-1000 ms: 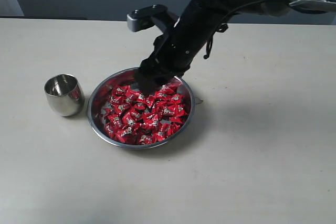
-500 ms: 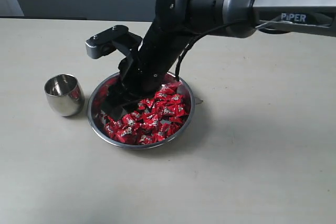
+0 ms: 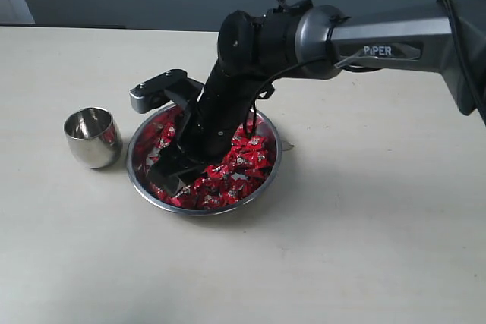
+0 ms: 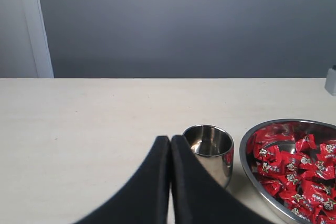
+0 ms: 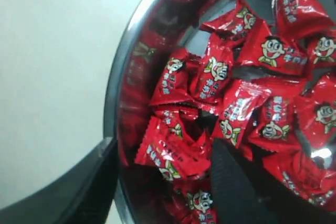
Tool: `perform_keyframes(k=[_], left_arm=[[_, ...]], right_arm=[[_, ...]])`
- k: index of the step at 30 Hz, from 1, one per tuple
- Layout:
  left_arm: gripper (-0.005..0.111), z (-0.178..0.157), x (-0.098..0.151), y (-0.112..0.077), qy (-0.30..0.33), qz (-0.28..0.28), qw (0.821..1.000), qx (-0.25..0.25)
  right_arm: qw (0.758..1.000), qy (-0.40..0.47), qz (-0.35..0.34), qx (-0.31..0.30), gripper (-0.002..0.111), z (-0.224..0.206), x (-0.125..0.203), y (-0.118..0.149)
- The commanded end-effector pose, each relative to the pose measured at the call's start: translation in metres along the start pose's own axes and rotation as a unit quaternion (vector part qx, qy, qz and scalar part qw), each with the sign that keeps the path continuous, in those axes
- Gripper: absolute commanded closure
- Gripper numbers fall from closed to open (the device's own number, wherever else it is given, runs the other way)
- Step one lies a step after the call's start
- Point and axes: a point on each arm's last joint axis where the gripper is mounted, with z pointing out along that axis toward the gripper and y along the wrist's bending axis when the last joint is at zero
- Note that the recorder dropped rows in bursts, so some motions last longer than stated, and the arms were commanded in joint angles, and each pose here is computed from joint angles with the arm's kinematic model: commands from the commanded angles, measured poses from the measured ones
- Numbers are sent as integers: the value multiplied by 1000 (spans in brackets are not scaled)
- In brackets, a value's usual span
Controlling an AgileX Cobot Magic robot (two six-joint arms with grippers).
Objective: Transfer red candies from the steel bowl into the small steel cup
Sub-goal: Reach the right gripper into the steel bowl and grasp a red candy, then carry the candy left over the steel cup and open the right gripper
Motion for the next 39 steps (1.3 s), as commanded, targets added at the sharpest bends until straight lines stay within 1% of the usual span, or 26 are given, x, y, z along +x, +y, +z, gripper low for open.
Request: perform_keyframes(k=[1,3,5,6,7,9,10,12,14,15,17,21,23,27,31,36,39], left_arm=[[106,0,-1,0,-5,-2,1000,3],[106,0,-1,0,-5,-2,1000,3],[106,0,-1,0,-5,-2,1000,3],[106,0,-1,0,-5,-2,1000,3],[106,0,-1,0,-5,-2,1000,3],[106,0,-1,0,-5,-2,1000,3],[106,0,-1,0,-5,-2,1000,3],[106,0,-1,0,-5,-2,1000,3],[106,0,-1,0,-5,-2,1000,3],[106,0,-1,0,-5,-2,1000,3],[106,0,-1,0,-5,-2,1000,3],[106,0,-1,0,-5,-2,1000,3],[106,0,-1,0,-5,-2,1000,3],[106,0,-1,0,-5,-2,1000,3],[106,0,-1,0,-5,-2,1000,3],[106,0,-1,0,-5,-2,1000,3],[106,0,-1,0,-5,-2,1000,3]], right_arm=[[1000,7,6,-5,57,11,1,-3],[1000,6,7,-5,57,12,1,-3],[1000,6,7,-4,60,12,1,-3],[1000,6,7,-4,71,12,1,-3],[1000,6,7,-4,84,12,1,-3],[1000,2,6,-4,104,9,0,-2],[1000,-5,5,-3,109,5,-2,-1],[999,-41,6,6,109,-7,-9,2],[995,-96,7,26,109,-22,-20,4],[990,-138,18,32,109,-30,-27,5],[982,-182,33,30,109,-37,-35,7],[968,-243,55,9,109,-41,-48,9],[962,-270,53,0,109,-40,-56,12],[955,-295,21,-10,109,-33,-72,24],[953,-303,-1,-17,109,-19,-89,31],[951,-309,-6,-22,109,-6,-101,29],[952,-305,-8,-21,109,0,-102,27]])
